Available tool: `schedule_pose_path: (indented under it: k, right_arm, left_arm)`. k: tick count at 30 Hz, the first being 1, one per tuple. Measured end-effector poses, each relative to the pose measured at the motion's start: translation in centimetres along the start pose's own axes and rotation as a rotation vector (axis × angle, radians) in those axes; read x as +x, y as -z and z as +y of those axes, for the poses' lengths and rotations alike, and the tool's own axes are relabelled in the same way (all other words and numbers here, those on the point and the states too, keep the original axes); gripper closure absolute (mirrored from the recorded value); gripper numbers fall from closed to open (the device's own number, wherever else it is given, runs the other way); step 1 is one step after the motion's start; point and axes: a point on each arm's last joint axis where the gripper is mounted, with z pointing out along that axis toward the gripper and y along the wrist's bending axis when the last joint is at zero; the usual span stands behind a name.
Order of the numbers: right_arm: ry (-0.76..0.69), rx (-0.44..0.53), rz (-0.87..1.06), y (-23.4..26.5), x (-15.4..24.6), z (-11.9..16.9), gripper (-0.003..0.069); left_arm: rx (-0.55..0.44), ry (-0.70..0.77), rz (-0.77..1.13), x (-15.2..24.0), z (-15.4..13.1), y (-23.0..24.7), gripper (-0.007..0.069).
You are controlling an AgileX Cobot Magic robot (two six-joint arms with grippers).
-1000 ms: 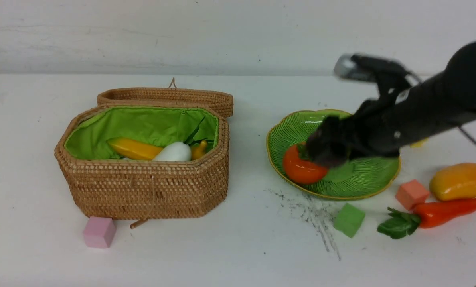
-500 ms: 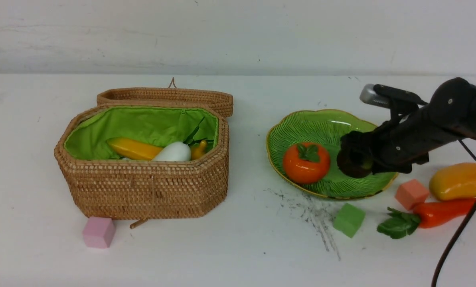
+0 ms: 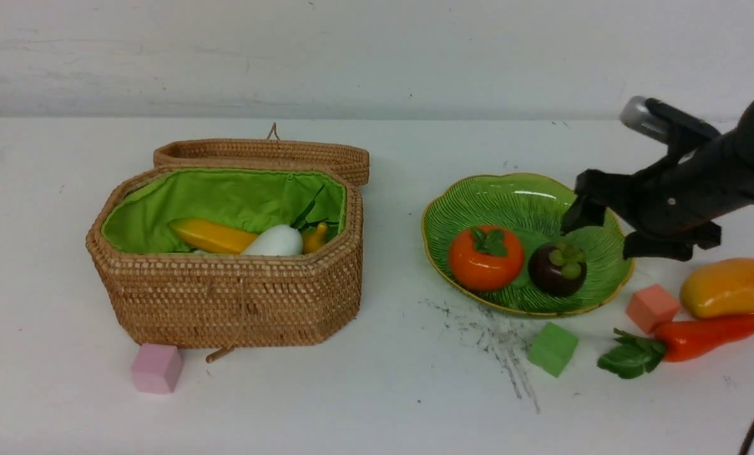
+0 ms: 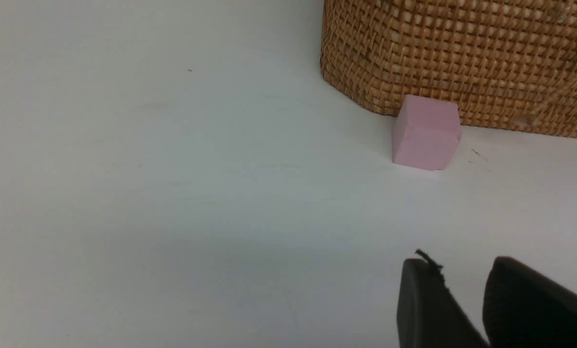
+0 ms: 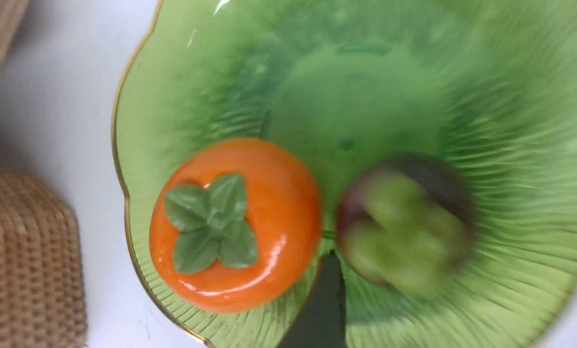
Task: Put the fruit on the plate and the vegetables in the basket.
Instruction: Use the right arm to grab a mangosteen and put it into the right plate, then use the right arm to grab a carrot and put it into the left basket
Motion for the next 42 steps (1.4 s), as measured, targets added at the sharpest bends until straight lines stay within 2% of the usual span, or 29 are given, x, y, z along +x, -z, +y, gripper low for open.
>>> schedule_pose_path:
  k: [3,9,12,13,16,19,23,27,37,42]
  right_arm:
    - [-0.041,0.009,0.000,1.4,-0.4,-0.9,0.0011]
    - [-0.315,0.086,0.108,4.0,-0.5,-4.2,0.0080]
    - [-0.499,0.172,0.128,4.2,0.0,-5.6,0.0090]
    - [-0.598,0.240,0.119,4.2,0.3,-6.5,0.0091]
    - [-0.776,0.349,0.088,3.8,1.2,-7.7,0.0092]
    - [-0.886,0.438,0.049,3.4,2.0,-8.8,0.0092]
    - [-0.922,0.488,0.047,2.3,2.7,-9.8,0.0095]
    - [-0.930,0.494,0.069,0.5,2.9,-10.4,0.0096]
    - [-0.857,0.393,0.055,-1.9,2.9,-8.8,0.0097]
    - [-0.833,0.461,0.126,-3.8,4.0,-9.5,0.0109]
  left_arm:
    - [0.000,0.000,0.000,0.0,0.0,0.0,0.0438]
    - [0.000,0.000,0.000,0.0,0.0,0.0,0.0430]
    - [0.000,0.000,-0.001,0.0,0.0,0.0,0.0428]
    - [0.000,0.000,-0.001,0.0,0.0,0.0,0.0428]
    - [0.000,0.000,-0.001,0.0,0.0,0.0,0.0425]
    - [0.000,0.000,-0.001,0.0,0.0,0.0,0.0420]
    - [0.000,0.000,-0.001,0.0,0.0,0.0,0.0417]
    - [0.000,0.000,-0.001,0.0,0.0,0.0,0.0410]
    - [0.000,0.000,-0.001,0.0,0.0,0.0,0.0401]
    - [0.000,0.000,-0.001,0.0,0.0,0.0,0.0396]
